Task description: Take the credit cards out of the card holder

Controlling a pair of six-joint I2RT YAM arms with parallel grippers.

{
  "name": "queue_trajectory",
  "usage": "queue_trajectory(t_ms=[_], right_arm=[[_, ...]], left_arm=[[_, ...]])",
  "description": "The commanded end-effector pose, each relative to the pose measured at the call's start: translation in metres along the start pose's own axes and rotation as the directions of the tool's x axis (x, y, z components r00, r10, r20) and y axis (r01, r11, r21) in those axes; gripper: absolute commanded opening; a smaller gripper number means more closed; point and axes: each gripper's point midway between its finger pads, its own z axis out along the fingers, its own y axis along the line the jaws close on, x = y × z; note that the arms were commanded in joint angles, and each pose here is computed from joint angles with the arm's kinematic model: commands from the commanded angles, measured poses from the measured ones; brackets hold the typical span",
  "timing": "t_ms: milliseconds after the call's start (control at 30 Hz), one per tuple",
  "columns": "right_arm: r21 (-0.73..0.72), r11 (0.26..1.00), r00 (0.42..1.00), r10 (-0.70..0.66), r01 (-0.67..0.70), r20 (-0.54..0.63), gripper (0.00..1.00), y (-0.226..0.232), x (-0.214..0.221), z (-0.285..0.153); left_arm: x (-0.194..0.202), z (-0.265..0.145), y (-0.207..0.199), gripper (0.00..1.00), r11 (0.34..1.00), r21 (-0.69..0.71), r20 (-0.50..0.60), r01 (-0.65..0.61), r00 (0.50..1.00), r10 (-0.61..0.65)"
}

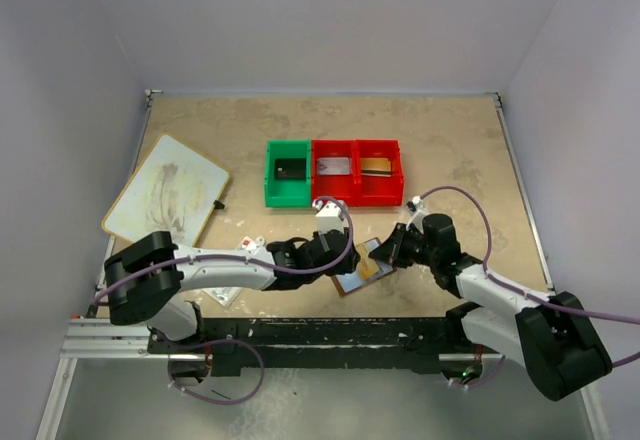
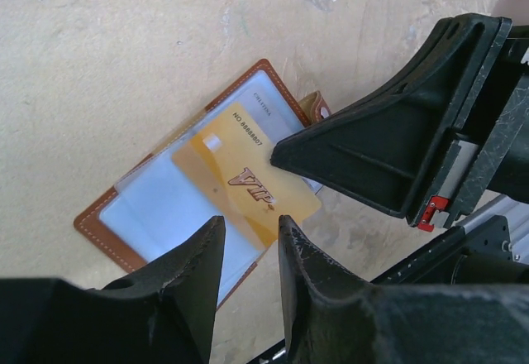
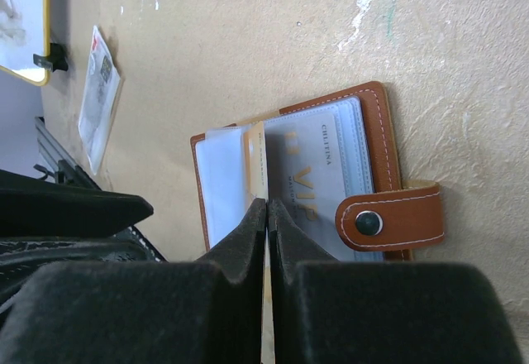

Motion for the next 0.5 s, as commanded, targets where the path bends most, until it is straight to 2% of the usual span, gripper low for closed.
queue_trajectory(t_ms=[0,133,233,467], right_arm=[[-0.021,0.999,0.999,-0.028,0.029,0.017,0.03,0.004,-0.004,-0.001],[-0.025,0.999,0.999,-0.032,0.032,0.004,0.03,0.003,0.0,-0.001],[-0.038,0.999,1.0,-0.031,0.031,0.006,0.04,0.005,0.0,-0.001],[-0.064,0.997,0.999,-0.047,0.046,-0.011,0.07,0.01,0.001,-0.001]], left_arm=[[0.0,0.01,-0.016,0.3,0.999,0.05,0.0,0.008,1.0,-0.008],[0.017,0.021,-0.014,0.27,0.998,0.065,-0.044,0.007,0.999,-0.004],[0.031,0.03,-0.01,0.22,0.999,0.053,-0.084,-0.004,0.996,0.009],[0.047,0.035,0.023,0.11,0.999,-0.047,-0.098,-0.026,0.995,0.021]])
